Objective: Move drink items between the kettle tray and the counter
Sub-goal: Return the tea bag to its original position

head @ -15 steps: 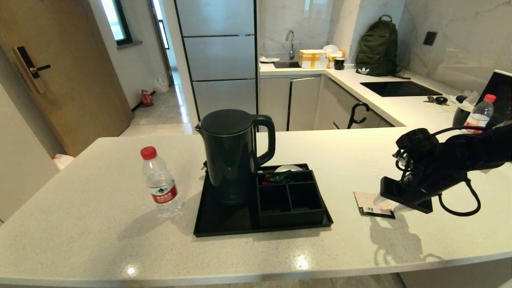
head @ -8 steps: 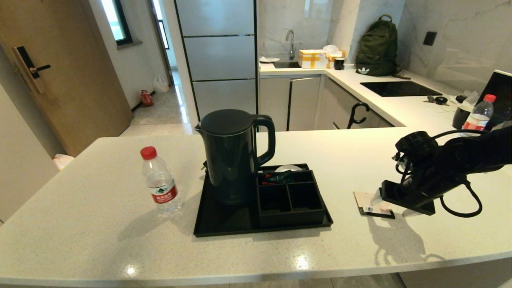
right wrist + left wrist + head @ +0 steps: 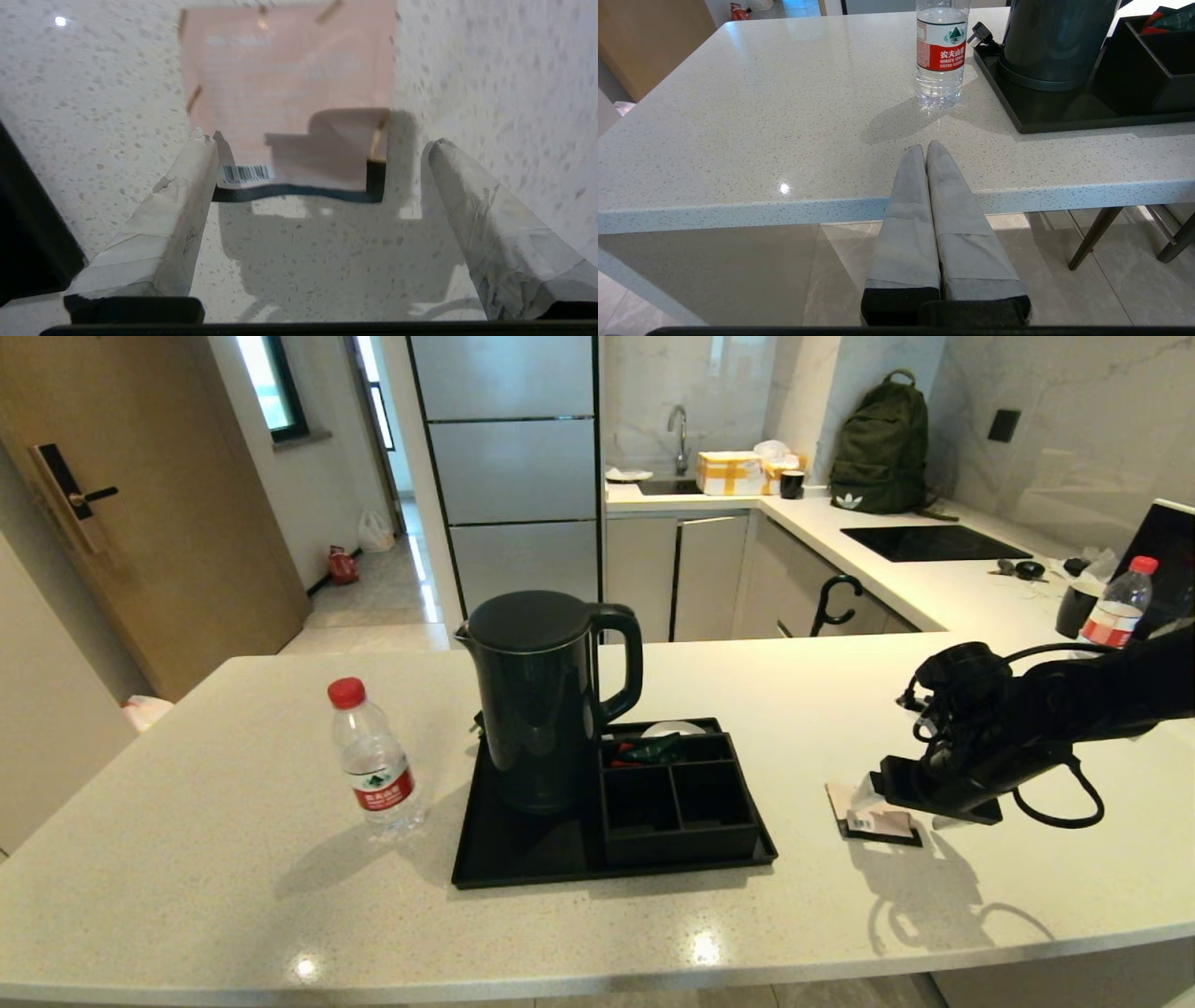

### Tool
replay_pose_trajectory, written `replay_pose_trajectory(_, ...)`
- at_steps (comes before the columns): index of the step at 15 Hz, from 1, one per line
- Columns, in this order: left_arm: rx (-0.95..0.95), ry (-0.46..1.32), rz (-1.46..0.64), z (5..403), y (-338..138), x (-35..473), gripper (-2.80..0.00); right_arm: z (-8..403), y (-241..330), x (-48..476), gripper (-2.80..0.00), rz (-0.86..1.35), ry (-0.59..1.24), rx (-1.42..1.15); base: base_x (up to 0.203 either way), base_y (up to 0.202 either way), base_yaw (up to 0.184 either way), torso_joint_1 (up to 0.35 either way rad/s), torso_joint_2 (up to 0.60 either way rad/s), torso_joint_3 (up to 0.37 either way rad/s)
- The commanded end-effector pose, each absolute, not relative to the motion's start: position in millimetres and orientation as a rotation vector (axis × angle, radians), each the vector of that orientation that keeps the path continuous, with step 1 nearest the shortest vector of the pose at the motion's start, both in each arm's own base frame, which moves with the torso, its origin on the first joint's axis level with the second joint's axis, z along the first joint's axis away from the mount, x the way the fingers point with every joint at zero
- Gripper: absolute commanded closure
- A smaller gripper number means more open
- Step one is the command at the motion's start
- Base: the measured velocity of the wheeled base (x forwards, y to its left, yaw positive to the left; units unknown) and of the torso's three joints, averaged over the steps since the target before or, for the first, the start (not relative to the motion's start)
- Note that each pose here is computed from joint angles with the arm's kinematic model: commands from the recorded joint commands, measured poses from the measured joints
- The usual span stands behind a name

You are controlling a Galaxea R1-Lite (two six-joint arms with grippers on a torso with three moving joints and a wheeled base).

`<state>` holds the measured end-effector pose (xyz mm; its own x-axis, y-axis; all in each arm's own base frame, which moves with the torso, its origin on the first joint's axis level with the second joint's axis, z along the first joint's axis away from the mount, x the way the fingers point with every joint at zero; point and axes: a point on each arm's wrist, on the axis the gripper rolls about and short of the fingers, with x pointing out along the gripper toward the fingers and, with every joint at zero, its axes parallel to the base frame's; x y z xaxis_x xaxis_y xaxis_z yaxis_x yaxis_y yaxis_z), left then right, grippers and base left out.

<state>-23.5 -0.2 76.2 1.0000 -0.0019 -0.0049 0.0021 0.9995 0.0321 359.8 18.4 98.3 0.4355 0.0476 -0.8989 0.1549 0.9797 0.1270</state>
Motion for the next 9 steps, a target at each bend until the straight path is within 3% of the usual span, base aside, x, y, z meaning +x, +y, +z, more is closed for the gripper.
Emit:
replay_pose_trajectory(1, 0.032, 0.006, -0.002, 76.2, -0.2, -23.4, 0.00, 97.0, 16.1, 367.3, -2.80, -0.012, 1.115, 0.152, 0.000, 0.000, 0.000, 0.000, 0.00, 0.000)
replay_pose_trajectory(9, 0.032, 0.006, -0.002, 76.2, -0.2, -23.4, 0.00, 101.1, 10.2, 369.9, -2.80, 0.044, 1.103, 0.070, 0.000, 0.000, 0.000, 0.000, 0.00, 0.000)
